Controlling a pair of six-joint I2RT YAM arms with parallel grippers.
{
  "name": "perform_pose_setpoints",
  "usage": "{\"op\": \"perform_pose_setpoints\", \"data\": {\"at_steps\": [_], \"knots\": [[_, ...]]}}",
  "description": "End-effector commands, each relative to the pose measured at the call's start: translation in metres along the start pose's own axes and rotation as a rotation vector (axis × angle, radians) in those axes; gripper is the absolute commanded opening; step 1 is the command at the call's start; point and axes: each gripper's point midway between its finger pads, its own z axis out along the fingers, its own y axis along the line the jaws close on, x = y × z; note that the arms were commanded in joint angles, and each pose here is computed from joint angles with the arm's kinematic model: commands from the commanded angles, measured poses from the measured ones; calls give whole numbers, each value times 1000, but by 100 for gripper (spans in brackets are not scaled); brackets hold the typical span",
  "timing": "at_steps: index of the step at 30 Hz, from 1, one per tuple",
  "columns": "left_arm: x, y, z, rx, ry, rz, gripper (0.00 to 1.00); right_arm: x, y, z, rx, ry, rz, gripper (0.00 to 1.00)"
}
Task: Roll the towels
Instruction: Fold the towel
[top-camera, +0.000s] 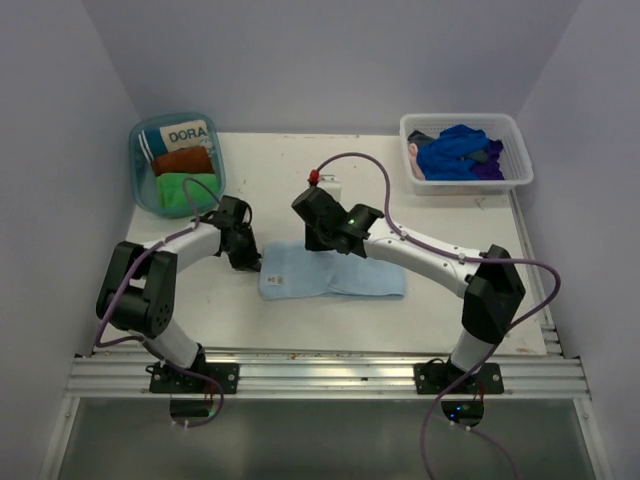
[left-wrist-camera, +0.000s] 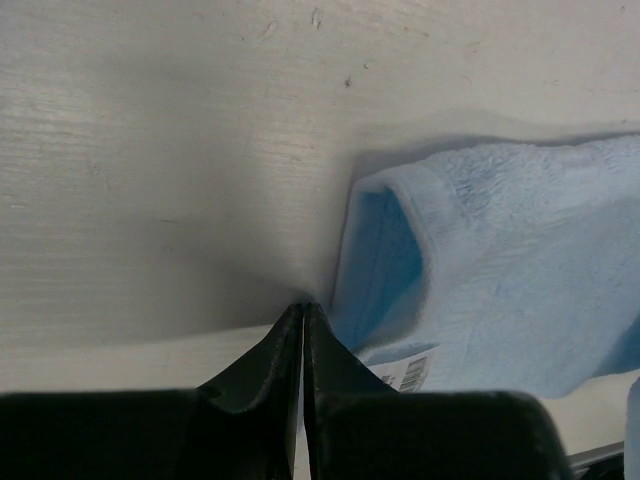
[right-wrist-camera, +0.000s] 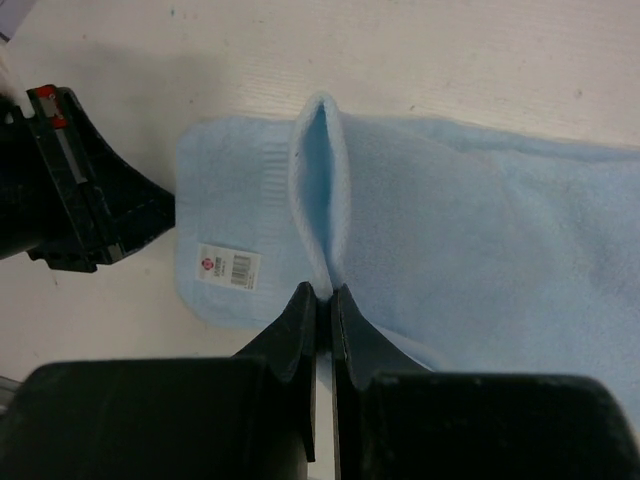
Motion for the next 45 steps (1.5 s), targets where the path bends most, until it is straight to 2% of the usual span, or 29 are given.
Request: {"op": "perform_pose_setpoints", "data": {"at_steps": [1, 5, 26, 45], "knots": [[6, 2, 13, 0, 21, 0, 7, -18, 33, -2, -58, -59, 25, 0], [9, 3, 15, 1, 28, -6, 7, -9, 43, 17, -48, -27, 9, 0], [16, 9, 18, -15, 40, -16, 7, 20, 76, 56, -78, 74, -35, 0], [19, 11, 20, -17, 44, -23, 7, 39, 101, 78, -113, 135, -57, 0]]}}
